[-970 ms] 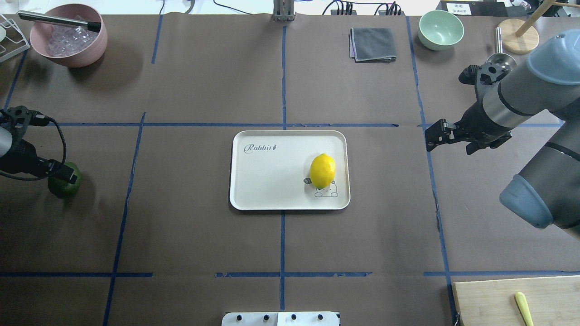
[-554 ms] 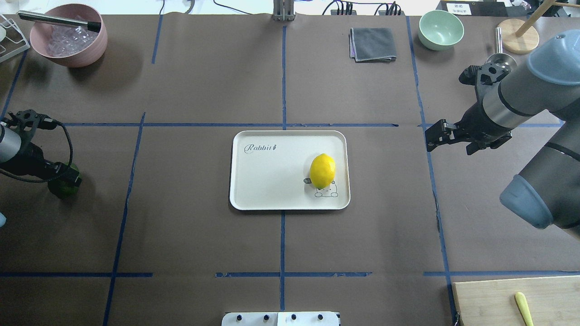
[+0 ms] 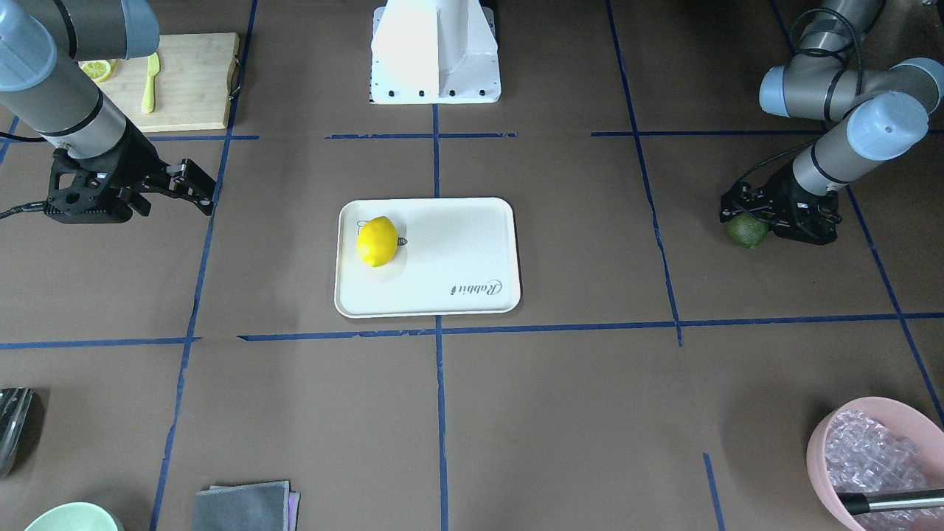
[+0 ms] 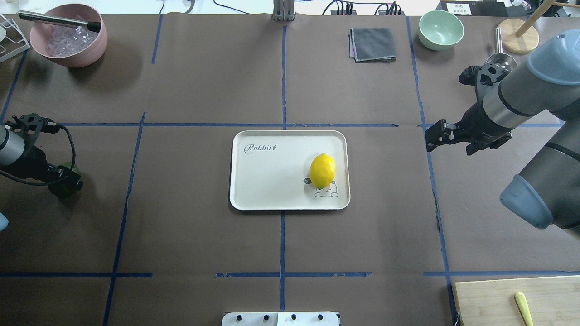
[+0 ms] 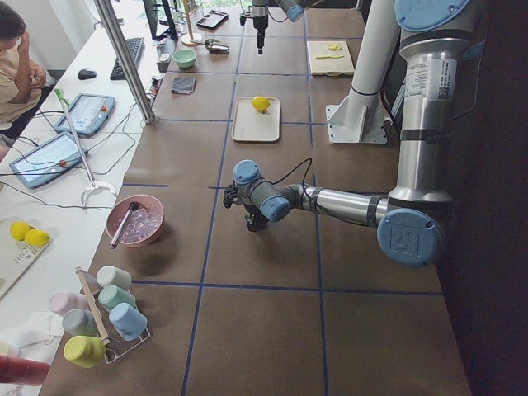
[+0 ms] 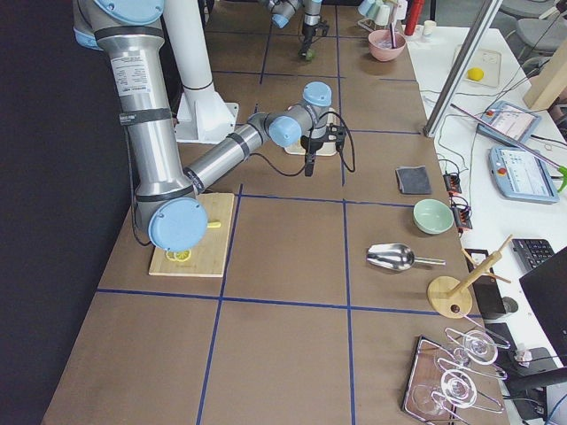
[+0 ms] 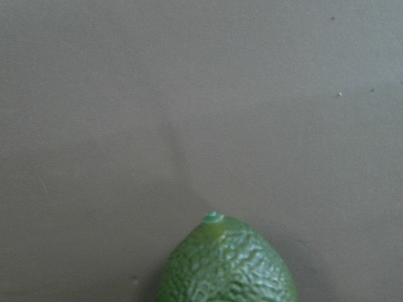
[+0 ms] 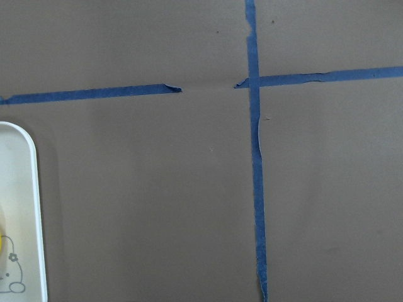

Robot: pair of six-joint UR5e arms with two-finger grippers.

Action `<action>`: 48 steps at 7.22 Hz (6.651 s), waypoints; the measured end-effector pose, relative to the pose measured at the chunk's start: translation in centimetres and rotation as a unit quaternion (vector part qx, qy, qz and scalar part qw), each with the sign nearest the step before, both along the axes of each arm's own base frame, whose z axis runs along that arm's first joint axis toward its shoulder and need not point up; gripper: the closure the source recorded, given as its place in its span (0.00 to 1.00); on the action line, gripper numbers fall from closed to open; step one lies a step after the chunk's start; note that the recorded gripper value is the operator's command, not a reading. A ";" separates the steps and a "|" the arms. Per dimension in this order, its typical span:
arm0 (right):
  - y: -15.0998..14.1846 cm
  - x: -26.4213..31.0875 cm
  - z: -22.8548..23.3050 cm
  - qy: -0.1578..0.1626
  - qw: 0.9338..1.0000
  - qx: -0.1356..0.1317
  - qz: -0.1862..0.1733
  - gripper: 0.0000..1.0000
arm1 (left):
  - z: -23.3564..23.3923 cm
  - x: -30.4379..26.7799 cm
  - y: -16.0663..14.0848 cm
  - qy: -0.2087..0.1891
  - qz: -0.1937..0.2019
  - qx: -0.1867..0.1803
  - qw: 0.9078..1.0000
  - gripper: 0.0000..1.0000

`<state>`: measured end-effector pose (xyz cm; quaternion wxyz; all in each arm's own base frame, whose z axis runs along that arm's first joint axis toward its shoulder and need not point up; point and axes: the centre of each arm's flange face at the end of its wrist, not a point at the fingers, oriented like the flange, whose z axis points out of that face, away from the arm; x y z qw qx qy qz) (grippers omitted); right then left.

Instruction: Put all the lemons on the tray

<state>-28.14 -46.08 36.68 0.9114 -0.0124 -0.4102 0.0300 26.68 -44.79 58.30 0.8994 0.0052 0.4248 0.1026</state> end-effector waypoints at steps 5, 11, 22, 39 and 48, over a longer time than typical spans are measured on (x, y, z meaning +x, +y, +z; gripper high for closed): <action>0.1 0.2 -0.2 -0.002 1.000 0.001 0.000 0.00 | -12.4 4.8 -4.0 0.062 -0.067 -0.035 0.995 1.00; 0.3 0.8 1.0 0.006 1.000 -0.005 0.002 0.00 | -38.3 29.5 -3.6 0.036 -0.068 -0.064 0.995 1.00; 0.4 1.3 1.1 0.006 1.000 -0.004 0.004 0.00 | -36.4 33.4 -3.2 0.003 -0.046 -0.060 0.997 0.00; 1.5 29.1 21.1 0.026 0.998 0.056 -0.033 0.00 | 4.6 -32.5 -6.0 -0.029 -0.004 0.036 0.999 0.00; 1.9 32.1 25.5 0.030 0.997 0.049 -0.052 0.00 | 6.7 -32.9 -1.8 -0.042 -0.085 -0.075 0.993 0.00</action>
